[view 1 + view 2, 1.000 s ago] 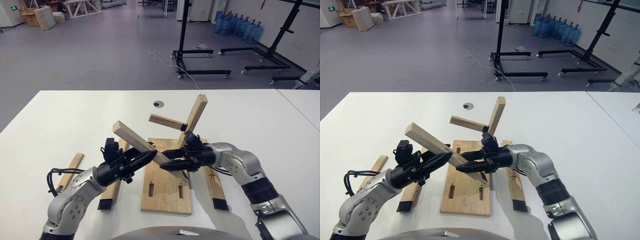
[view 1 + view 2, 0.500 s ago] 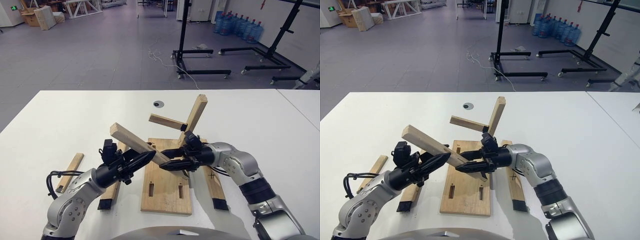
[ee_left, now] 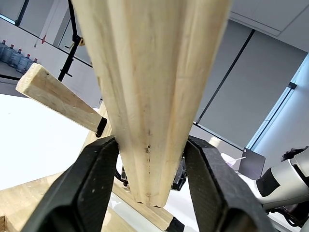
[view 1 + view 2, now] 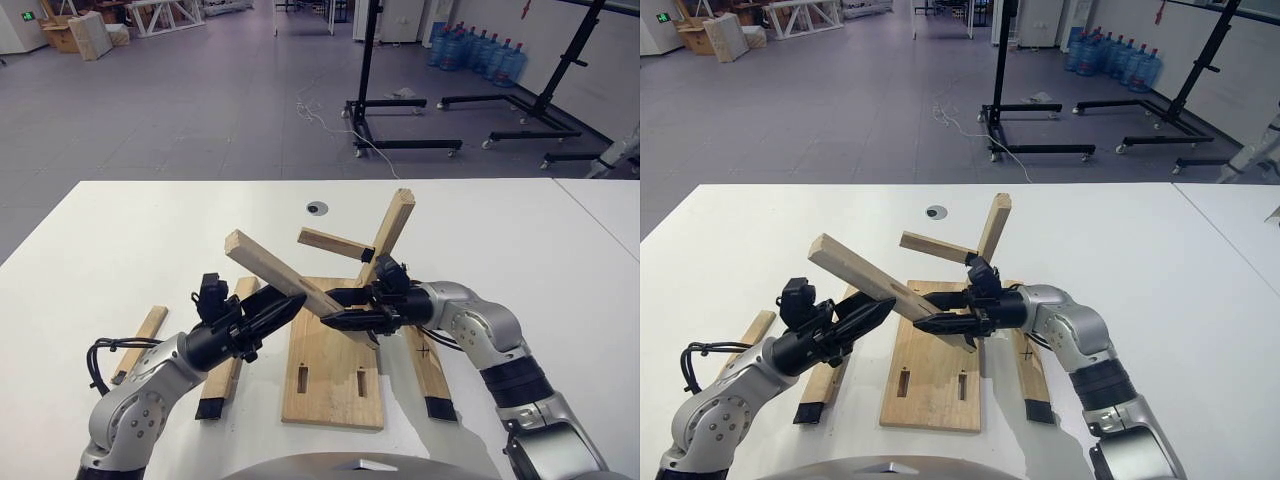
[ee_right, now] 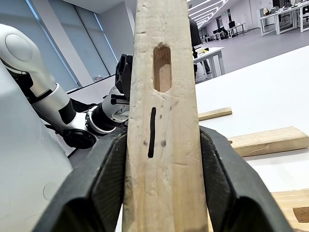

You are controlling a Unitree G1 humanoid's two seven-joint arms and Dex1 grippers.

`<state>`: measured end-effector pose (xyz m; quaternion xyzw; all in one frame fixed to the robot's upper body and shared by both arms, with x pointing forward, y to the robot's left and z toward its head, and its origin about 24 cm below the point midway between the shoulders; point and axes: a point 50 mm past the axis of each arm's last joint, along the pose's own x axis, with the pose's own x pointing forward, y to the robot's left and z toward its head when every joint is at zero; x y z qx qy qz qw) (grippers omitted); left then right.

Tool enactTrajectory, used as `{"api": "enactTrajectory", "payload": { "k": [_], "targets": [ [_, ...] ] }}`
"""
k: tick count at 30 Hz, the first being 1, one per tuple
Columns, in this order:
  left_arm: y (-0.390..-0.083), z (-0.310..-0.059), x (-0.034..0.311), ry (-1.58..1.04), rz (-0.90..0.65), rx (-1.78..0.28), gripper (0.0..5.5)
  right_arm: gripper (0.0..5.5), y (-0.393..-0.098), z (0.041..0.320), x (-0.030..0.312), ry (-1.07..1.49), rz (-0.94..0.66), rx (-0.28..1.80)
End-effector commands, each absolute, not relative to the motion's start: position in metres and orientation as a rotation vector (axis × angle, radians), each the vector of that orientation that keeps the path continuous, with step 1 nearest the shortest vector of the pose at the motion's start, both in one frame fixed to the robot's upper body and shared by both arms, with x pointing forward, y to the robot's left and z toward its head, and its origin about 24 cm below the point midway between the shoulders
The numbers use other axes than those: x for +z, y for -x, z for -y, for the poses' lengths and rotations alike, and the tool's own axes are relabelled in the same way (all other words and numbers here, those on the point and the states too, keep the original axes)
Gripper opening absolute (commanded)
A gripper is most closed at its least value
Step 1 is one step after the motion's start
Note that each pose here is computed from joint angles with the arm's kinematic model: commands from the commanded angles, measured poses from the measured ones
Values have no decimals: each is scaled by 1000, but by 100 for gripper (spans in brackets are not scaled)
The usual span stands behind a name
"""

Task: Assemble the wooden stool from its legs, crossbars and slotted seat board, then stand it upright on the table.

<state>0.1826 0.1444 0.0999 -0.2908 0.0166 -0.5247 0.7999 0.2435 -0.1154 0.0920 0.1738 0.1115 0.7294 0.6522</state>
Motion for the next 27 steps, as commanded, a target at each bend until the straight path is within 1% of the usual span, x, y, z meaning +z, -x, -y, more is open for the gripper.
{"api": "enactTrajectory", "payload": {
  "k": [1, 7, 8, 10, 11, 15, 27],
  "targets": [
    [-185, -145, 106, 598, -27, -1139, 207, 201, -245, 118, 90, -366, -275, 1628],
    [-188, -142, 104, 590, -44, -1121, 207, 201, -243, 117, 91, -387, -283, 1654],
    [-189, -143, 104, 596, -45, -1114, 244, 201, -243, 117, 91, -387, -281, 1654],
    [-190, -143, 105, 612, -41, -1111, 244, 201, -244, 117, 91, -387, -279, 1650],
    [-190, -144, 105, 616, -40, -1110, 244, 201, -244, 117, 91, -386, -278, 1647],
    [-189, -143, 108, 628, -38, -1119, 208, 201, -245, 117, 91, -383, -275, 1639],
    [-186, -143, 113, 627, 0, -1161, 207, 201, -242, 118, 89, -393, -299, 1661]
  ]
}}
